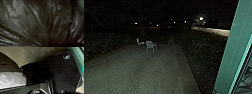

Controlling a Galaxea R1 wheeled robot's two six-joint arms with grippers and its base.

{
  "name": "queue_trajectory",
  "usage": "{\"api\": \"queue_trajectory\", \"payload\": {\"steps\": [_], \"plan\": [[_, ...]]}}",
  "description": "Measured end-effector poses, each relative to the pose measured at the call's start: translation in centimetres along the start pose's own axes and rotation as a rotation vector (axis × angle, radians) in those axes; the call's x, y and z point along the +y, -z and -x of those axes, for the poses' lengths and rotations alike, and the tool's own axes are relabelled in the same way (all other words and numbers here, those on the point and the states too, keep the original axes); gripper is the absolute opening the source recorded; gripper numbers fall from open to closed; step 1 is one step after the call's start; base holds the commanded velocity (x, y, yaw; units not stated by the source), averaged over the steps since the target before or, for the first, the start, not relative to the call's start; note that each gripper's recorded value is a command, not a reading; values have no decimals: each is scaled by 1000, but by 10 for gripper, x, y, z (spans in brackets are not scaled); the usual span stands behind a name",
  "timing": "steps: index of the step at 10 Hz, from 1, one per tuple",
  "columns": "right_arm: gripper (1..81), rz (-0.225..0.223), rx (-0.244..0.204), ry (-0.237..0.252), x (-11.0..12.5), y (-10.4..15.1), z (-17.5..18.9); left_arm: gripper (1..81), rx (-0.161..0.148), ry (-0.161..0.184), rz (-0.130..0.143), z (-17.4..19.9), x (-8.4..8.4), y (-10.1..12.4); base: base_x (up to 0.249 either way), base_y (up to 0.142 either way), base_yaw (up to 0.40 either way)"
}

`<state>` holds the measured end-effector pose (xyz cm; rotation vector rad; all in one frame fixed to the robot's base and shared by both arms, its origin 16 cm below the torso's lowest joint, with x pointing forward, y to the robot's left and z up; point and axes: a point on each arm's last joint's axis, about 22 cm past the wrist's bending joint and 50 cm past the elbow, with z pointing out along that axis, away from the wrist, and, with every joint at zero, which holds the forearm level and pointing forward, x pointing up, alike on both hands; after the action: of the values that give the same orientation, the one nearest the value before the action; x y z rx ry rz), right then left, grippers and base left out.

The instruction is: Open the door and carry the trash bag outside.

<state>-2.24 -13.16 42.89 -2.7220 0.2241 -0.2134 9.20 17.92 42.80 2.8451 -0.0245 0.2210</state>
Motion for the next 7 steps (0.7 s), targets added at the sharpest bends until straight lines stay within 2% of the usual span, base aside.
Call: {"api": "queue_trajectory", "payload": {"steps": [4,5,7], "plan": [[811,8,-26,-3,4,3,13,10,-20,7,-6,12,-5,0,0,0,0],[811,11,-46,-10,5,4,22,10,-39,13,-7,22,-6,-1,0,0,0],[811,25,-114,-37,9,10,51,10,-95,31,-3,44,-12,-2,0,0,0]]}}
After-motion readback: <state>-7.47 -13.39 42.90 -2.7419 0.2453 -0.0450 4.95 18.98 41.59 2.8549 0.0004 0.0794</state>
